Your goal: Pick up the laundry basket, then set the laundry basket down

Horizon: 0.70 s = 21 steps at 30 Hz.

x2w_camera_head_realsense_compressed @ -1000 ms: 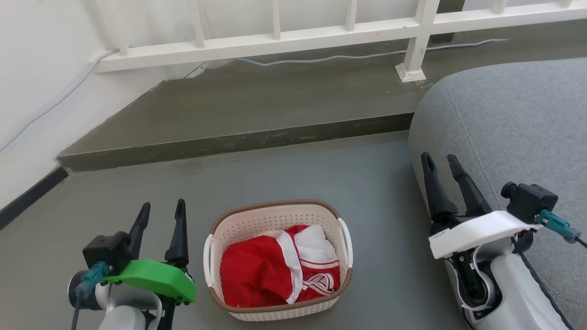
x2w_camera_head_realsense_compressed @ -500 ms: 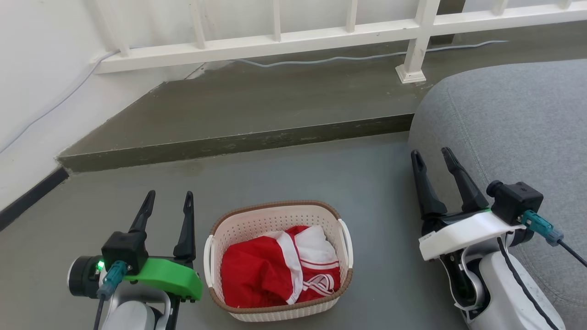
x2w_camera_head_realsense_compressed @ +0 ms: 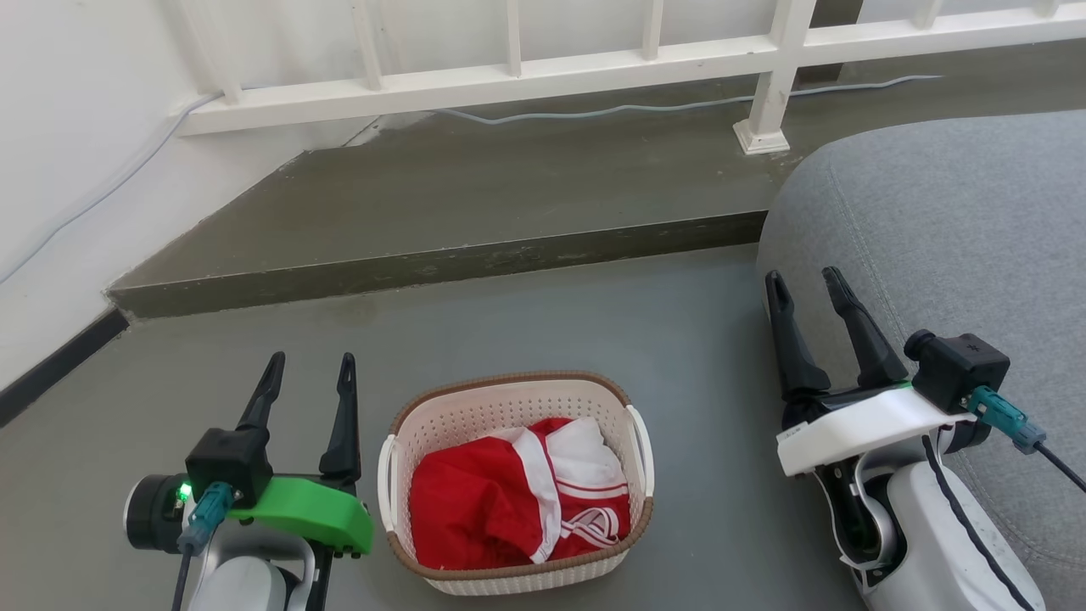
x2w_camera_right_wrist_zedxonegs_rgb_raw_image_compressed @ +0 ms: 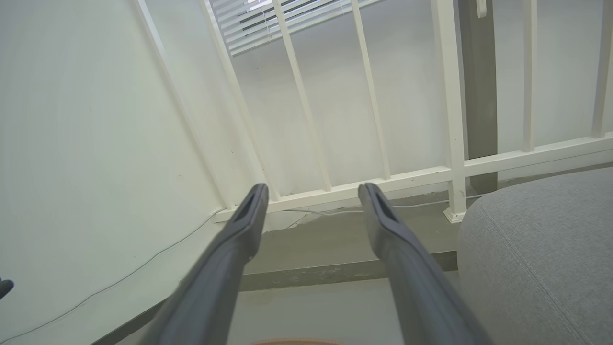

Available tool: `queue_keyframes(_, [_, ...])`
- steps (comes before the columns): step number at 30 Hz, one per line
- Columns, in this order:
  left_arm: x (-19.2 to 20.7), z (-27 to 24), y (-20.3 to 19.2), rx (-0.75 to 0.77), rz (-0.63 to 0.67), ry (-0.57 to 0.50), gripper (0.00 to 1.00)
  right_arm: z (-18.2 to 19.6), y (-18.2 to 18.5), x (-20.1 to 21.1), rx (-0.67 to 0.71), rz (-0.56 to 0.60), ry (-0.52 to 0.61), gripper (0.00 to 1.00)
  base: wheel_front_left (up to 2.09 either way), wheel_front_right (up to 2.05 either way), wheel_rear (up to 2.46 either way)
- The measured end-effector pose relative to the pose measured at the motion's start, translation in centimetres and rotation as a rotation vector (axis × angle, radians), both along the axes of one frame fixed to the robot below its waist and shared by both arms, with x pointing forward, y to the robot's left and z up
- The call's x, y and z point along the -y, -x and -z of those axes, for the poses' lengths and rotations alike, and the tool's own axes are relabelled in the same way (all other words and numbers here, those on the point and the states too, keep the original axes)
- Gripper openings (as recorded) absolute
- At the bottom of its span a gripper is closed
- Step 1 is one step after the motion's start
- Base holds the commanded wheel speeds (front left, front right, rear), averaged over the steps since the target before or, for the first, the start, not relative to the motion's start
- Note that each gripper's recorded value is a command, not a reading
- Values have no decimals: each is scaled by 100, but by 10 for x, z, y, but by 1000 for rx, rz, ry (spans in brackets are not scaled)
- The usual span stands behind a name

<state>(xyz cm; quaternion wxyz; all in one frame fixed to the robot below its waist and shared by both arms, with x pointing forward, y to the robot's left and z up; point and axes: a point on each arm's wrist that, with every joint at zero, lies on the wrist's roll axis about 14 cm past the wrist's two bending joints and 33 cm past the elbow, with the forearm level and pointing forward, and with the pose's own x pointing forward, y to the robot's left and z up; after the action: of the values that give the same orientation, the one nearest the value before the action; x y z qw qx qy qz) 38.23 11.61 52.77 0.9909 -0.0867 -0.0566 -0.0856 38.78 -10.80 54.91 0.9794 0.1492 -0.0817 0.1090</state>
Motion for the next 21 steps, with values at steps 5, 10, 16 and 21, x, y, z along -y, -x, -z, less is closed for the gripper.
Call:
queue_keyframes(5, [0, 0, 0, -1, -3, 3, 100, 1, 0, 1, -3, 5, -2, 100, 0, 0, 0])
queue_keyframes(10, [0, 1, 0, -6, -7, 10, 100, 1, 0, 1, -2, 2, -6, 100, 0, 0, 0])
queue_keyframes(16, [-1, 1, 0, -5, -8, 16, 100, 1, -1, 1, 0, 0, -1, 100, 0, 0, 0])
queue_keyframes(21, [-5, 0, -1, -3, -22, 20, 100, 1, -1, 2, 0, 3, -3, 100, 0, 0, 0])
